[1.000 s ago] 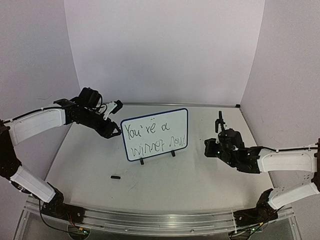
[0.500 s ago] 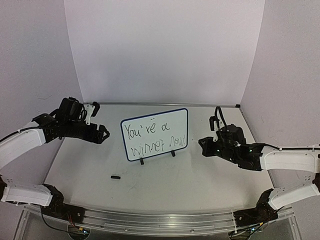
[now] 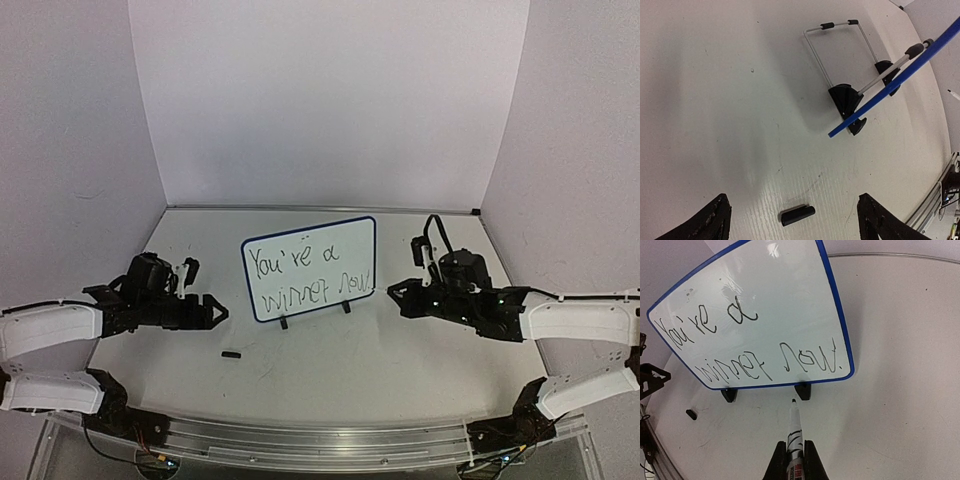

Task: Write a sentence on the whiteboard
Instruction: Pick up the pen cap from the center of the board.

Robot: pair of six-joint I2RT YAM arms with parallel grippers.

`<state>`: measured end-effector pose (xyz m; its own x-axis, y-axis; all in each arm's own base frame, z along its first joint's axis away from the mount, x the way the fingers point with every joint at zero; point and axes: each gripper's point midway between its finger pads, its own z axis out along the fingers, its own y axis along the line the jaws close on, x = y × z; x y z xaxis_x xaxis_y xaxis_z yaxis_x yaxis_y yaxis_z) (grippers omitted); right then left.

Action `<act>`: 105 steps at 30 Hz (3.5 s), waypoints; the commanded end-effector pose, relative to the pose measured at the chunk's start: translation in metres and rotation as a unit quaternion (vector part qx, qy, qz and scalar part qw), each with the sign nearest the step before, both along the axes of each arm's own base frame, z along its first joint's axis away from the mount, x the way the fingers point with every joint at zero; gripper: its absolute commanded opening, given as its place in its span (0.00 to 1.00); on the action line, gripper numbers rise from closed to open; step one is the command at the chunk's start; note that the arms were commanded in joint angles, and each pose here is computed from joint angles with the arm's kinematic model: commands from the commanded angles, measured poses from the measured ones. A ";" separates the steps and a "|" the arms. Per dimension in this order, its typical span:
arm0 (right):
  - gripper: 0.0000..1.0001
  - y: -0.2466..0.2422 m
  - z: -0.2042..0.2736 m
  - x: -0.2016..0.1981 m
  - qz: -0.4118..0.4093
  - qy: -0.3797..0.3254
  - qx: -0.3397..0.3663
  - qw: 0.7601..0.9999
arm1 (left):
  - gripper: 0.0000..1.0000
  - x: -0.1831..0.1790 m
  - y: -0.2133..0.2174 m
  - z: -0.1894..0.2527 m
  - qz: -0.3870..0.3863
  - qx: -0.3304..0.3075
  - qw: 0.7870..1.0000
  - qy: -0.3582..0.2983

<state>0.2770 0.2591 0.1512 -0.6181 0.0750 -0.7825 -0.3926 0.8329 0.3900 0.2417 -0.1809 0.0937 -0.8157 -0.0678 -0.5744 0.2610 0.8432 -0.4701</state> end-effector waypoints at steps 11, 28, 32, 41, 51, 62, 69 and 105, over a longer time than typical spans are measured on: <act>0.00 0.010 0.015 -0.007 0.022 0.009 0.046 0.999 | 0.86 -0.016 -0.059 -0.033 -0.117 -0.043 0.992 0.033; 0.00 0.017 0.006 -0.008 0.035 0.023 0.048 0.998 | 0.82 -0.064 -0.058 -0.063 -0.128 -0.019 0.986 0.108; 0.00 0.017 0.003 -0.009 0.035 0.025 0.047 0.998 | 0.75 -0.075 -0.058 -0.068 -0.128 0.000 0.985 0.116; 0.00 0.014 0.003 -0.010 0.034 0.023 0.047 0.998 | 0.54 -0.073 -0.043 -0.077 -0.096 0.108 0.985 0.097; 0.00 0.009 0.001 -0.012 0.027 0.021 0.046 0.998 | 0.38 -0.072 -0.048 -0.082 -0.098 0.204 0.971 0.080; 0.00 0.005 0.001 -0.013 0.023 0.018 0.045 0.999 | 0.22 -0.077 -0.040 -0.088 -0.068 0.284 0.953 0.085; 0.00 0.004 0.000 -0.014 0.022 0.017 0.044 0.999 | 0.22 -0.084 -0.045 -0.085 -0.075 0.302 0.947 0.081; 0.00 0.004 0.004 -0.017 0.026 0.020 0.049 0.998 | 0.01 -0.078 -0.057 -0.091 -0.105 0.306 0.945 0.058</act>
<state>0.2571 0.2641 0.1437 -0.6712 0.0876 -0.7361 -0.4178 0.7755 0.4733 0.1703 -0.2445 0.0095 -0.8303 0.3911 -0.3971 0.4121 0.9105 0.0350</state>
